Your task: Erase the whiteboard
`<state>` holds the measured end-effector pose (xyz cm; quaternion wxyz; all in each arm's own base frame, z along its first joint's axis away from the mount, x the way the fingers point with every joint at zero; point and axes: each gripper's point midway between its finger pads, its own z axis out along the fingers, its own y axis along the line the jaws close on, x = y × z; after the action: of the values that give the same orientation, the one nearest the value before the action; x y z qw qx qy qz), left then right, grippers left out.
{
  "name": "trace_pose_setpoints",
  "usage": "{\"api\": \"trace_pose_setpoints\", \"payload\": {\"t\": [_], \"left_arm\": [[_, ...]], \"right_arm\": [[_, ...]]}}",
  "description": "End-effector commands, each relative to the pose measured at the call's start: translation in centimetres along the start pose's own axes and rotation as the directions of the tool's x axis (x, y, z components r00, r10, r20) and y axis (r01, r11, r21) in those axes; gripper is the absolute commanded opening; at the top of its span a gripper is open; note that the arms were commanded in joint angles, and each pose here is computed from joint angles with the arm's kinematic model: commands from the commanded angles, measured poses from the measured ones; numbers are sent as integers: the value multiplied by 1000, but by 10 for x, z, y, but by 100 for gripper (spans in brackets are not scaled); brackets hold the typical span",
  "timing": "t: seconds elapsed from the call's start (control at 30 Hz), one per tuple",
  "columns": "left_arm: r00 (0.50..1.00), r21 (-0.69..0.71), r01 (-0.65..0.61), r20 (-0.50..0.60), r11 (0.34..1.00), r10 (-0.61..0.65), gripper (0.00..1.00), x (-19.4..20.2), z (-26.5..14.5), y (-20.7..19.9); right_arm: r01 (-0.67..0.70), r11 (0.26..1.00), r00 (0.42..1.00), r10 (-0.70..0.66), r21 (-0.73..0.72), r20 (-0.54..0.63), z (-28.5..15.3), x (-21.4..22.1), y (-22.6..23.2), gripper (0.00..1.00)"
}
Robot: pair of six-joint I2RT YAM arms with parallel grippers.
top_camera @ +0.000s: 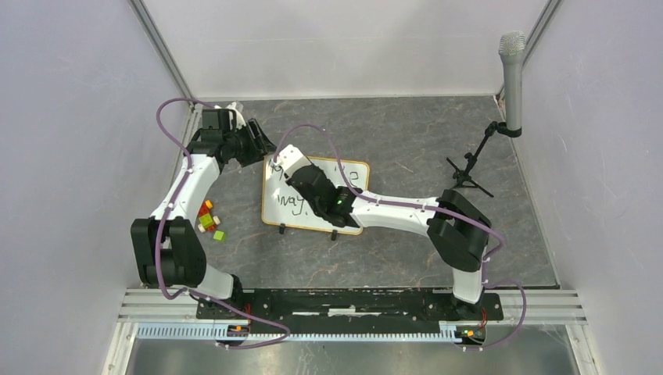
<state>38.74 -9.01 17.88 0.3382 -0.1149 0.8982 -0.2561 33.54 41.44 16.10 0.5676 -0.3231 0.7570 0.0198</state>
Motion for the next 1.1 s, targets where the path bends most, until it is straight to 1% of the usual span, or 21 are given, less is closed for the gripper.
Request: {"api": "trace_pose_setpoints", "payload": {"t": [0.0, 0.13, 0.27, 0.37, 0.67, 0.77, 0.83, 0.93, 1.07], "left_arm": [[1000, 34, -14, 26, 999, 13, 63, -5, -5, -9], [1000, 40, -12, 26, 999, 11, 63, -5, -6, -11], [1000, 53, -8, 25, 999, 6, 63, -6, -6, -13], [1000, 64, -8, 25, 998, 6, 63, -5, -7, -15], [1000, 59, -8, 24, 998, 7, 61, -3, -5, -14], [1000, 58, -13, 24, 998, 12, 60, -3, -5, -14], [1000, 55, -15, 24, 998, 13, 60, -3, -5, -14], [1000, 53, -17, 26, 998, 16, 60, -3, -5, -14], [1000, 55, -17, 27, 998, 15, 60, -3, -5, -15]], "right_arm": [[-29, 993, 999, 27, 111, 21, -17, -10, -43, 33], [-48, 988, 999, 51, 148, -12, -30, 18, -69, 32], [-34, 985, 999, 39, 170, -30, -33, 25, -75, 32], [-35, 992, 999, 38, 120, -24, -25, 19, -61, 32], [-55, 997, 998, 56, -52, 16, 15, -26, 19, 31], [-58, 996, 998, 60, -72, 24, 24, -34, 30, 31], [-61, 996, 998, 63, -61, 26, 25, -35, 29, 31], [-58, 998, 998, 59, -11, 14, 22, -30, 14, 31], [-65, 996, 998, 66, 60, -9, 10, -11, -22, 31]]}}
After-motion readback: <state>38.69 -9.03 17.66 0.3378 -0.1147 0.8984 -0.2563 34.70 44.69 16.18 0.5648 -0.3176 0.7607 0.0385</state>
